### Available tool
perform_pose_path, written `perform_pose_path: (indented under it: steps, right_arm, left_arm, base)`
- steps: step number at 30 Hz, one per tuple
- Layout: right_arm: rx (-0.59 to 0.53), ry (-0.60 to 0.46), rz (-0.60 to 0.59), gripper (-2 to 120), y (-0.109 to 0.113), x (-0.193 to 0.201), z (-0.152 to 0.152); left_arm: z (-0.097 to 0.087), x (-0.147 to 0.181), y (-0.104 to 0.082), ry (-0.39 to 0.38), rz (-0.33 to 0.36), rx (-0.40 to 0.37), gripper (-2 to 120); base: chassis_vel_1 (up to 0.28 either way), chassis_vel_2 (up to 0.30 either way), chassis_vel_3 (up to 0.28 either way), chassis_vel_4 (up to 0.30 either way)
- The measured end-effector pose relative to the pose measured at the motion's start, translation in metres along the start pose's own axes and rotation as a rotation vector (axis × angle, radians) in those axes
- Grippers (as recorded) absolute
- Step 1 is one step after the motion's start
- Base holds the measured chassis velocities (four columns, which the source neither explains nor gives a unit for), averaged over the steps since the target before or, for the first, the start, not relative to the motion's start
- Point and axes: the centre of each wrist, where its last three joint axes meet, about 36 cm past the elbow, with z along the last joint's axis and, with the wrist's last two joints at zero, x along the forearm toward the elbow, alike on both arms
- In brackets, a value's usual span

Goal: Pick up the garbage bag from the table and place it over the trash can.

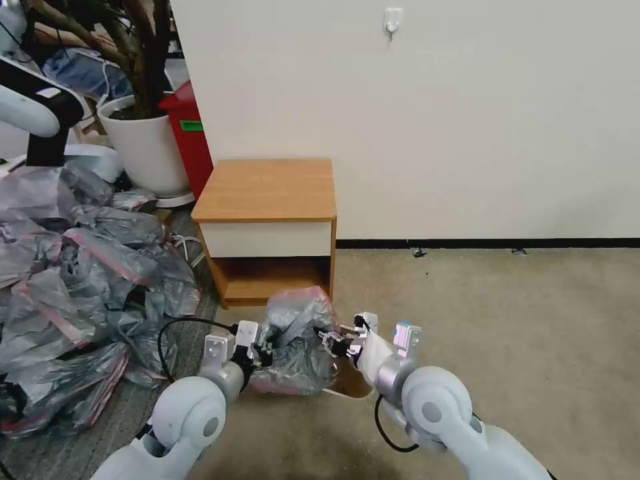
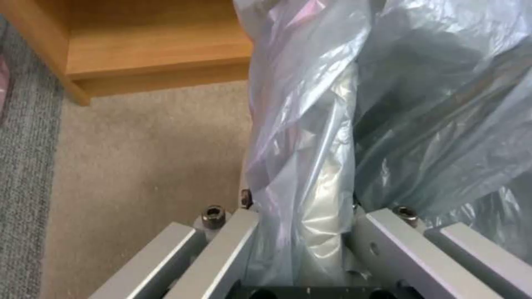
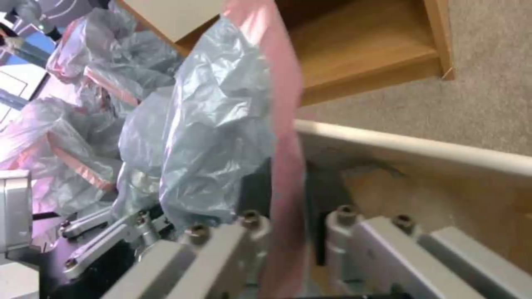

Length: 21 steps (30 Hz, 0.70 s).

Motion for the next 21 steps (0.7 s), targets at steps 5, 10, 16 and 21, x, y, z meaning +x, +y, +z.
perform_pose_path:
  steps: [5,10,16,21]
  right_arm:
    - [0.000,-0.003,-0.002,0,0.000,0.001,0.001]
    - [0.004,-0.016,-0.001,0,0.000,0.004,0.002]
    - [0.016,-0.050,0.005,0,-0.003,0.014,-0.005]
    - [0.017,-0.083,0.029,0,-0.012,0.019,-0.015]
  left_arm:
    - [0.001,-0.001,-0.001,0.000,0.002,0.001,3]
    - [0.002,-0.003,0.000,0.003,0.000,0.001,3]
    - [0.004,-0.006,0.003,0.007,-0.007,0.000,3]
    - [0.006,-0.008,0.003,0.009,-0.009,0.003,3]
  base:
    - [0.000,0.000,0.000,0.000]
    - [0.000,0.000,0.000,0.000]
    - [0.000,0.000,0.000,0.000]
    - [0.000,0.000,0.000,0.000]
